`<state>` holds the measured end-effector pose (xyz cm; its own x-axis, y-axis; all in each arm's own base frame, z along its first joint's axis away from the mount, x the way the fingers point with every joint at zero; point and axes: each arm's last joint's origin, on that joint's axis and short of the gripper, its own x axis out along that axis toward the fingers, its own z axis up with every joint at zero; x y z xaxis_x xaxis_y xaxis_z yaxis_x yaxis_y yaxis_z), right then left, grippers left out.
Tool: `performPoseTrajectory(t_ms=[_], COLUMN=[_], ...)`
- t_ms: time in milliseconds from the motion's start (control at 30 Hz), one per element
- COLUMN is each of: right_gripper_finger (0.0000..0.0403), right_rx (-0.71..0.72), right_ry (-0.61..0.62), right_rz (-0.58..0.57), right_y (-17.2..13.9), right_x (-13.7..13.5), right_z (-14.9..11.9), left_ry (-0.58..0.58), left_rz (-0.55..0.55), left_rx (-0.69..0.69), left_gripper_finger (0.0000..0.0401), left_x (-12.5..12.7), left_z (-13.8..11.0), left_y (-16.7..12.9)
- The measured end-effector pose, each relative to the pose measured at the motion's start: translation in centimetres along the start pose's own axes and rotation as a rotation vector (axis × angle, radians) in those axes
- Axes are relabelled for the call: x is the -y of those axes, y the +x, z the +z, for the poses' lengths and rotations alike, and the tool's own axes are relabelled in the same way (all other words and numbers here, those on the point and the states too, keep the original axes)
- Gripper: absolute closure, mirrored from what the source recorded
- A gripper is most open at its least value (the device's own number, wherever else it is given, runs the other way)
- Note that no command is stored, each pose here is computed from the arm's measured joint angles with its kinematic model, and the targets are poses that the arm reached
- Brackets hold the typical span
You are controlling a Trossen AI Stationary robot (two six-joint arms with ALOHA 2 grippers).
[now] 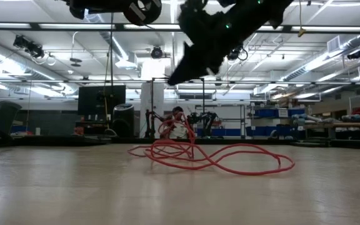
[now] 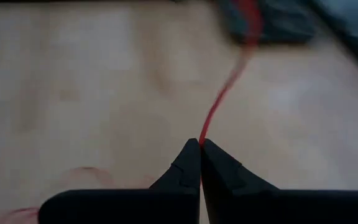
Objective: Coil cords
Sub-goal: Uncoil the red wire from the spool
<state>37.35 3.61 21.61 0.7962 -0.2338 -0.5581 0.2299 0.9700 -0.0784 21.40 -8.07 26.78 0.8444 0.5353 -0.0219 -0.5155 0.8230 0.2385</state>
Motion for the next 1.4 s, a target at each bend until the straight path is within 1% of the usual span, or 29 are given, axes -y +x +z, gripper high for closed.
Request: performPoseTrajectory(t_ms=[100,167,233,333,467,533,600,633,733,800,867,900,967,1067,1133,1233,1333,1400], right_gripper_finger=[0.0403,0.0403,0.0403,0.0403,0.0403,0.0403,0.0403,0.0403,0.0403,0.0403,0.0403,0.0403,0.0403,0.0403,0.0402,0.0402,0.0402,0.0402], right_rx=[-0.03,-0.001,0.051,0.157,0.285,0.359,0.43,0.461,0.571,0.618,0.614,0.61,0.583,0.514,0.447,0.35,0.21,0.091], right_ry=[0.054,0.06,0.052,0.021,-0.074,-0.136,-0.205,-0.244,-0.31,-0.34,-0.372,-0.369,-0.36,-0.33,-0.31,-0.258,-0.177,-0.115], right_rz=[-0.146,-0.207,-0.251,-0.275,-0.233,-0.185,-0.083,-0.02,0.184,0.327,0.436,0.482,0.548,0.606,0.607,0.573,0.475,0.384], right_y=[-2.2,-3.7,-5.5,-8.3,-11.4,-12.6,-13.5,-13.9,-14.5,-14.5,-14.2,-13.8,-12.9,-10.7,-8.8,-5.8,-3.4,-2.6], right_x=[1.5,1.8,1.7,1.0,-1.0,-2.2,-3.5,-4.1,-5.4,-6.0,-6.3,-6.4,-6.5,-6.4,-6.4,-5.9,-4.5,-3.1], right_z=[0.6,1.2,2.0,3.4,4.6,5.2,5.6,5.7,6.1,6.3,6.0,6.0,5.8,5.1,4.4,3.3,2.1,1.3], left_ry=[0.078,0.141,0.201,0.279,0.312,0.309,0.295,0.293,0.286,0.256,0.221,0.2,0.155,0.081,0.029,-0.053,-0.117,-0.151], left_rz=[-0.017,-0.027,-0.035,-0.044,-0.035,-0.012,0.013,0.024,0.056,0.083,0.105,0.115,0.139,0.17,0.176,0.184,0.189,0.187], left_rx=[-0.017,-0.045,-0.079,-0.127,-0.164,-0.169,-0.171,-0.172,-0.172,-0.159,-0.142,-0.131,-0.111,-0.078,-0.054,-0.016,0.014,0.026], left_gripper_finger=[0.0401,0.0401,0.0401,0.0401,0.0401,0.0401,0.0401,0.0401,0.0401,0.0401,0.0401,0.0401,0.0401,0.0401,0.0401,0.0401,0.0401,0.0401], left_x=[0.2,0.3,0.4,0.4,0.2,0.1,0.0,0.0,-0.2,-0.2,-0.3,-0.3,-0.3,-0.5,-0.5,-0.7,-0.8,-0.8], left_z=[-0.3,-0.8,-1.3,-2.1,-2.7,-2.7,-2.7,-2.7,-2.7,-2.4,-2.1,-1.9,-1.5,-0.9,-0.4,0.3,0.8,0.9], left_y=[-0.2,-0.3,-0.3,-0.4,-0.3,-0.3,-0.2,-0.2,-0.1,-0.1,0.0,0.0,0.0,0.1,0.1,0.1,0.0,0.0])
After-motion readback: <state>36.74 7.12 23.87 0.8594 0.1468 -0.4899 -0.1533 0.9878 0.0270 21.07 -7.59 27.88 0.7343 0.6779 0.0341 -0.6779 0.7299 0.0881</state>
